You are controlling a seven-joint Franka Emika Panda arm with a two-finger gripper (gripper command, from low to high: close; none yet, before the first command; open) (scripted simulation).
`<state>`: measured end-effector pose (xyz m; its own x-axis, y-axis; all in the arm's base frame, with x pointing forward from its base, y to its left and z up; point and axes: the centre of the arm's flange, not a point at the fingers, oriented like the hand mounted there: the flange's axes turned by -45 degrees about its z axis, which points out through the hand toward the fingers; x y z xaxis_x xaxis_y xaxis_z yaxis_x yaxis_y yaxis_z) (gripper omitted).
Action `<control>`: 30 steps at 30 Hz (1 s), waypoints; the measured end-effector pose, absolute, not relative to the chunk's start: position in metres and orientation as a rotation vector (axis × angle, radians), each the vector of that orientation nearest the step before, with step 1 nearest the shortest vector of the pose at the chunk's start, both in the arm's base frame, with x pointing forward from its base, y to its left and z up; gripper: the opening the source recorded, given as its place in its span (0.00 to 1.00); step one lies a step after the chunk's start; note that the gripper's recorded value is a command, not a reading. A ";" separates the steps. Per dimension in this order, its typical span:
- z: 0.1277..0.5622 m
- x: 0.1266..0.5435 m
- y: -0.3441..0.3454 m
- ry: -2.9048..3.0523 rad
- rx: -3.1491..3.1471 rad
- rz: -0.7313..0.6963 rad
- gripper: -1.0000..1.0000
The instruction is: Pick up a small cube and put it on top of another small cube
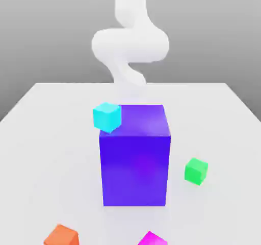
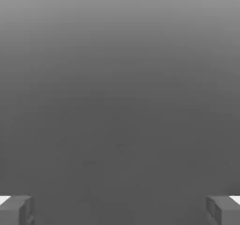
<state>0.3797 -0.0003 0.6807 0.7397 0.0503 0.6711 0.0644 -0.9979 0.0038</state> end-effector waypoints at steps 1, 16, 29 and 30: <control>0.667 0.394 0.000 -0.146 -2.920 -1.080 0.50; 0.430 0.522 0.031 -0.802 -2.933 -0.520 0.50; 0.207 0.527 0.046 -1.354 -2.829 -0.036 0.50; 0.192 0.526 0.046 -1.375 -2.823 -0.018 0.50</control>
<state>0.5263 0.0455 0.1919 0.6163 0.7874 0.0113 0.7874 -0.6164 0.0036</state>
